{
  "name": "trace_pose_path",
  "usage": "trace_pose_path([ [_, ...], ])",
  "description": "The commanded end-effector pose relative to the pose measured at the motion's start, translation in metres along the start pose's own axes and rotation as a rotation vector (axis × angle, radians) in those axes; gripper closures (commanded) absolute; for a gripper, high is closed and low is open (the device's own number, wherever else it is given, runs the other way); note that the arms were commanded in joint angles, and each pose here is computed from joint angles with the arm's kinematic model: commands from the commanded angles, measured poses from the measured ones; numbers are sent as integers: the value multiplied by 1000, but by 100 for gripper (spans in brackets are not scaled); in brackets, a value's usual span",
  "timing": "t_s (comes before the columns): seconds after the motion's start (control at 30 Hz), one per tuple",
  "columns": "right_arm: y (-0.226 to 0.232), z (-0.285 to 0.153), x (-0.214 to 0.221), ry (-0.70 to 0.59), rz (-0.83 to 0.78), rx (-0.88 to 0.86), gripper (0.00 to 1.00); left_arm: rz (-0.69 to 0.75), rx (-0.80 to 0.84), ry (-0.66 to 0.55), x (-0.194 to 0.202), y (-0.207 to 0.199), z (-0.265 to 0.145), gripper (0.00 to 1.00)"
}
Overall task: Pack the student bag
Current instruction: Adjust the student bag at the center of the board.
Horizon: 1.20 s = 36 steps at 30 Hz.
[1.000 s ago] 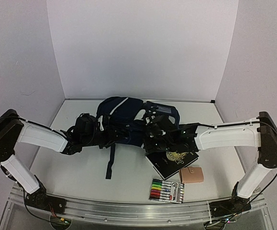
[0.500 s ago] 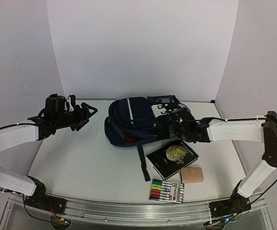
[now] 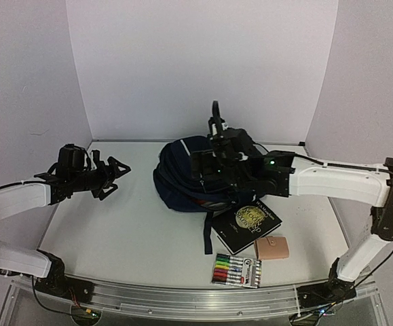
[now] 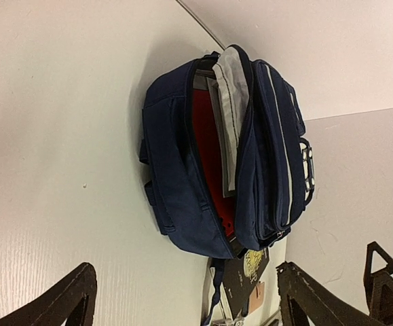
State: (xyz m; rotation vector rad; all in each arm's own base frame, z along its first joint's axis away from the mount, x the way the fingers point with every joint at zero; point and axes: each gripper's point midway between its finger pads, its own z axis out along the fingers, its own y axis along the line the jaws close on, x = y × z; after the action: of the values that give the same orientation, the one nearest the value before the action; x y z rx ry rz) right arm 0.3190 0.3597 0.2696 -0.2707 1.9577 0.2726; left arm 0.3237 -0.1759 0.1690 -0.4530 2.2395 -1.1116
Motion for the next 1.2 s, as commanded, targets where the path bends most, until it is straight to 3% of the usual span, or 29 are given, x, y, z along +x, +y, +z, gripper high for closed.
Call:
trace_pose_path([
  [0.0,40,44,18,19,-170,78,2,-1,48,23,2,-10,-4,5],
  [0.13,70,84,28,9,-275,132,2,-13,47,30,7,-7,-8,3],
  [0.37,75,146,44,-45,-506,423,2,-60,47,43,18,3,-12,1],
  [0.43,79,161,51,-42,-553,443,14,-63,36,39,19,5,-15,0],
  [0.53,102,170,45,-67,-534,332,57,-54,20,26,18,7,-20,0],
  [0.67,139,158,25,-124,-470,79,96,-34,13,-8,13,4,-27,1],
  [0.7,148,150,15,-149,-450,12,100,-32,13,-17,12,3,-29,2],
  [0.9,219,73,-2,-225,-469,-497,100,-43,-14,-69,0,9,-40,0],
  [1.17,279,-28,42,-157,-547,-785,100,-61,-46,-161,-30,16,-67,0],
])
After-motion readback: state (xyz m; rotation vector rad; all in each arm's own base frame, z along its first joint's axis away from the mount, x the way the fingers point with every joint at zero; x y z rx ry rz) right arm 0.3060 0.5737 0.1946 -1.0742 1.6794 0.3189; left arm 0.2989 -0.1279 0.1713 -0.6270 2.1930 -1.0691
